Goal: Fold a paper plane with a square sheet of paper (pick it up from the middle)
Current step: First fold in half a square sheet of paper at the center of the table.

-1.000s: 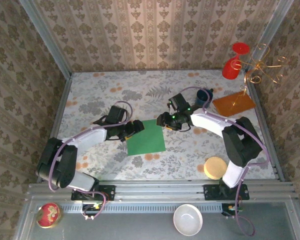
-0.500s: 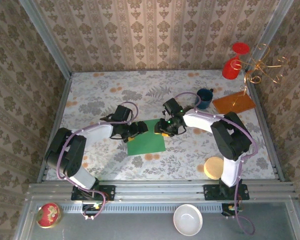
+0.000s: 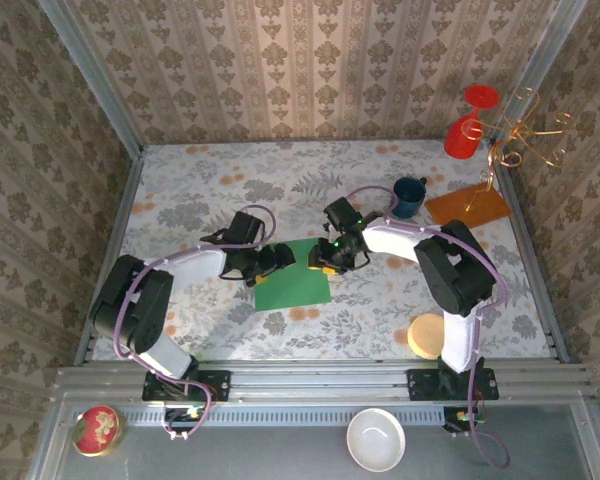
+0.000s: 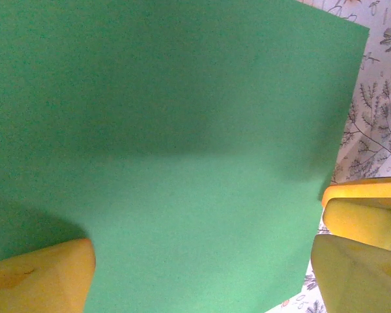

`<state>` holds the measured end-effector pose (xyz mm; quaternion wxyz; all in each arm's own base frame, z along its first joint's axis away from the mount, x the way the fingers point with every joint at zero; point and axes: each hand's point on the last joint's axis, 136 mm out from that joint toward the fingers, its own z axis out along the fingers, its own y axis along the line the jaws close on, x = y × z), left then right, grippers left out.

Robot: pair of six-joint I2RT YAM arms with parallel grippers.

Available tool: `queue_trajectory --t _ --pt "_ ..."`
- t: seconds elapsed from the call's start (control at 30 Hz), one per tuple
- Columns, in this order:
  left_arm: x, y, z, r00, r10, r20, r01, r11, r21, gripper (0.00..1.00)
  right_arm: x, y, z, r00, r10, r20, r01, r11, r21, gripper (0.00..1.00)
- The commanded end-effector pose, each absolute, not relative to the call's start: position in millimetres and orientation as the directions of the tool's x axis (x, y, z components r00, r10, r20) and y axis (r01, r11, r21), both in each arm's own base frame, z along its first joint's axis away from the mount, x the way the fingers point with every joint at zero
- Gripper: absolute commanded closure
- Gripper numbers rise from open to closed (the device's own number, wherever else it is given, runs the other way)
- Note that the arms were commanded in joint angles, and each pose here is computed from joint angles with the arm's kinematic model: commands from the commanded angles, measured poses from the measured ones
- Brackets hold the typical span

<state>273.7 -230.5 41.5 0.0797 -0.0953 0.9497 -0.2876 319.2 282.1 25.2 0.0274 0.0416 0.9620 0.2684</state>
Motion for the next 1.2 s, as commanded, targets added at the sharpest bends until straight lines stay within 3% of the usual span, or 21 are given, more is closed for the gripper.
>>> queue_trajectory --t 0.0,0.47,0.73,1.0,1.17 --pt "266.2 -225.3 27.3 -0.968 -0.243 -0.063 -0.173 0.827 -0.535 0.13 312.3 284.0 16.3 -0.998 0.066 -0.002 0.056 0.86 0.507 0.57" --pt "268.1 -228.8 29.4 -0.955 -0.283 -0.091 -0.167 0.765 -0.621 0.11 304.7 301.7 4.3 -0.998 0.047 0.045 0.064 0.844 0.532 0.63" --pt "265.2 -225.3 29.5 -0.96 -0.263 -0.099 -0.154 0.786 -0.598 0.11 304.4 322.7 9.1 -0.998 0.026 0.052 0.051 0.805 0.59 0.64" --pt "260.3 -219.3 21.3 -0.964 -0.255 -0.078 -0.172 0.818 -0.549 0.22 303.7 335.5 15.0 -0.998 0.012 0.06 0.048 0.765 0.642 0.65" --pt "260.4 -216.0 19.3 -0.965 -0.251 -0.082 -0.17 0.828 -0.534 0.37 306.7 332.8 20.2 -0.998 0.03 0.048 0.054 0.749 0.661 0.66"
